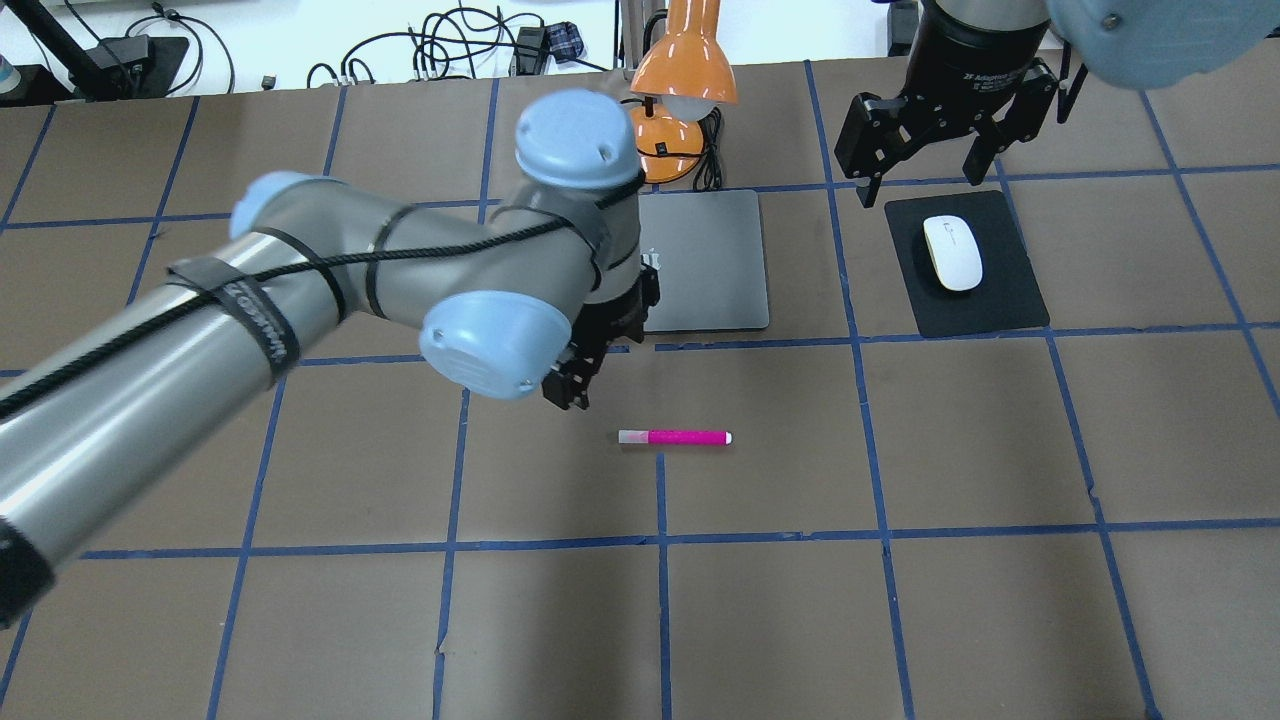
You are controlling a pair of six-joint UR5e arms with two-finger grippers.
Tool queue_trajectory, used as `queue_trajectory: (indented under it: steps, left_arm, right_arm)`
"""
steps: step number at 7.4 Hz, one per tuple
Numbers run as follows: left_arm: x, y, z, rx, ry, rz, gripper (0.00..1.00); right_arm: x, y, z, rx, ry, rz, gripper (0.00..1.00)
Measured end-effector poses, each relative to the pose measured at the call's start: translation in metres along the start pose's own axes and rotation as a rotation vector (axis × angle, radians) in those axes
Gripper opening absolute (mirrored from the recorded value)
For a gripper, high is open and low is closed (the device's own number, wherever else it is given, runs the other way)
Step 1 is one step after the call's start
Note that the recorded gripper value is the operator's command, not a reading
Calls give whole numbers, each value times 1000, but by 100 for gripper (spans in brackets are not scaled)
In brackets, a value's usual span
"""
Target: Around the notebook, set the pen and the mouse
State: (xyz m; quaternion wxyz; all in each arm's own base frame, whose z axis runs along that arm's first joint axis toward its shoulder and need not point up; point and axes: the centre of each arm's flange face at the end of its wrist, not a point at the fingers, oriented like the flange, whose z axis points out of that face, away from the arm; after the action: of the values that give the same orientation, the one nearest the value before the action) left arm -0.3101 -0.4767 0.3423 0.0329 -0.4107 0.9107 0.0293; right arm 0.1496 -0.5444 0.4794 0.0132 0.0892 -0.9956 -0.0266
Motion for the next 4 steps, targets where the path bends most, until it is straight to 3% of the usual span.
queue_trajectory:
  steps: [2, 3, 4]
  left_arm:
    - [-58, -62, -97, 12, 34, 315, 99]
    - [-86, -84, -125, 29, 45, 529, 100]
    - [-104, -102, -141, 55, 59, 682, 100]
  right_arm:
    - [9, 5, 4, -8, -2, 18, 100]
    - [11, 7, 4, 8, 0, 25, 100]
    - [11, 7, 2, 35, 5, 33, 100]
